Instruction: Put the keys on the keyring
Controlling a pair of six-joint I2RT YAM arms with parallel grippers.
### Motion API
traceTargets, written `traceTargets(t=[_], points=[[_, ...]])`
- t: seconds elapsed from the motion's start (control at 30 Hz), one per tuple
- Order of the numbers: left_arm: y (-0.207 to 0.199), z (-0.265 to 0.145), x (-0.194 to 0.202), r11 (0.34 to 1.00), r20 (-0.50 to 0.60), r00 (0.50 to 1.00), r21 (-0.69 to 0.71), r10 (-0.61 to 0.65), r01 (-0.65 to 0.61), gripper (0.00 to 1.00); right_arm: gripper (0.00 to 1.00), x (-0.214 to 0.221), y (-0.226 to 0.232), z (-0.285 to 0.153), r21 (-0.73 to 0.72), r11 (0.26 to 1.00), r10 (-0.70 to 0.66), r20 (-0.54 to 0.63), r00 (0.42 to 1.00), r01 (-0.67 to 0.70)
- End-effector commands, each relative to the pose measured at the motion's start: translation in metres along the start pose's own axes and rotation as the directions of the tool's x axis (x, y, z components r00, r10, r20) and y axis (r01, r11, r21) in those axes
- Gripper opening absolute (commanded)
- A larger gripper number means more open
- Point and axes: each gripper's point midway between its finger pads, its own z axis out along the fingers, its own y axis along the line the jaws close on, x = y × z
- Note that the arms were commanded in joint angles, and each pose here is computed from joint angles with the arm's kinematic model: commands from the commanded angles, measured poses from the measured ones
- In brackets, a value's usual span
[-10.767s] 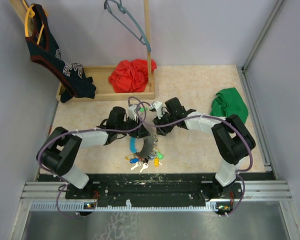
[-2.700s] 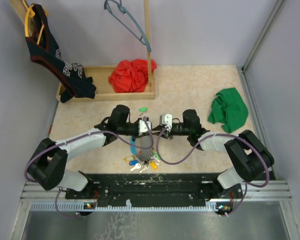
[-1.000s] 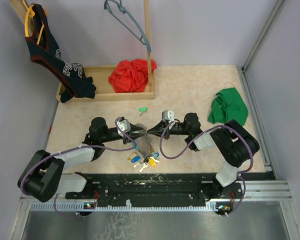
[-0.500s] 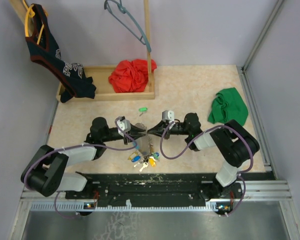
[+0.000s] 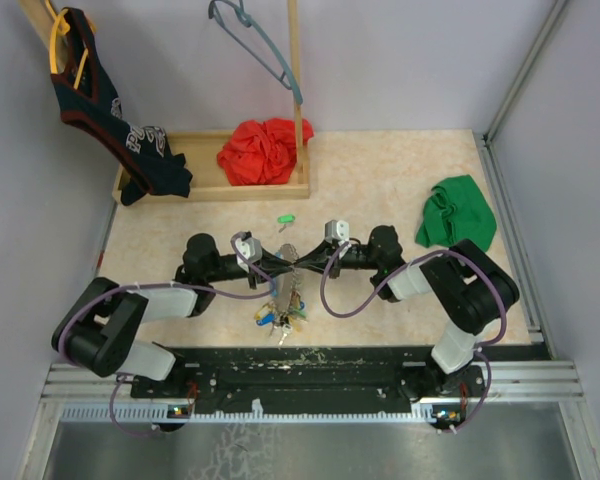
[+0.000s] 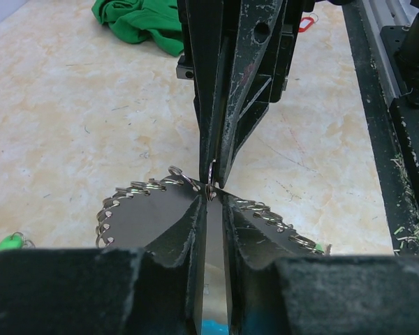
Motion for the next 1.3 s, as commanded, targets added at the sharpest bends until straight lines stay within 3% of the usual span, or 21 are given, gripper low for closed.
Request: traceTargets(t=[0.0,0.23,0.33,0.43,0.63,0.8,1.07,1.17,1.27], points=[[0.001,0.005,-0.014,0.999,0.042,0.999,0.031,0.032,-0.034,0.20,0.00,-0.022,0.003,0.002,-0.030,0.996,-0.079,0.051,0.996,0.081],[-0.001,0.009,-0.019,0.997,0.071,0.997,0.063,0.035,-0.040,0.19,0.00,-0.024,0.003,0.003,-0.027,0.995,-0.097,0.035,0.995,0.098],[-0.002,0.009,-0.014,0.997,0.062,0.998,0.076,0.022,-0.026,0.11,0.00,-0.025,0.003,0.003,-0.027,0.995,-0.098,0.036,0.995,0.099],[-0.002,0.009,-0.011,0.997,0.055,0.998,0.073,0.020,-0.024,0.10,0.00,-0.027,0.003,0.003,-0.026,0.994,-0.103,0.037,0.994,0.104],[0.001,0.008,-0.003,0.998,0.020,1.000,0.055,0.015,-0.016,0.20,0.00,-0.031,0.004,0.002,-0.029,0.993,-0.110,0.044,0.993,0.111],[0.005,0.007,0.000,0.999,-0.003,1.000,0.033,0.020,-0.020,0.21,0.00,-0.035,0.004,0.002,-0.028,0.993,-0.117,0.048,0.992,0.119],[0.007,0.006,0.002,1.000,-0.017,1.000,0.015,0.024,-0.024,0.01,0.00,-0.034,0.005,0.001,-0.025,0.994,-0.107,0.041,0.993,0.108],[0.012,0.002,0.001,0.999,-0.033,0.999,-0.021,0.034,-0.034,0.01,0.00,-0.032,0.000,-0.001,0.004,0.996,-0.092,0.020,0.996,0.092],[0.020,-0.003,0.001,0.997,-0.064,0.997,-0.075,0.032,-0.037,0.01,0.12,-0.033,-0.007,-0.005,0.036,0.996,-0.077,-0.004,0.997,0.077]])
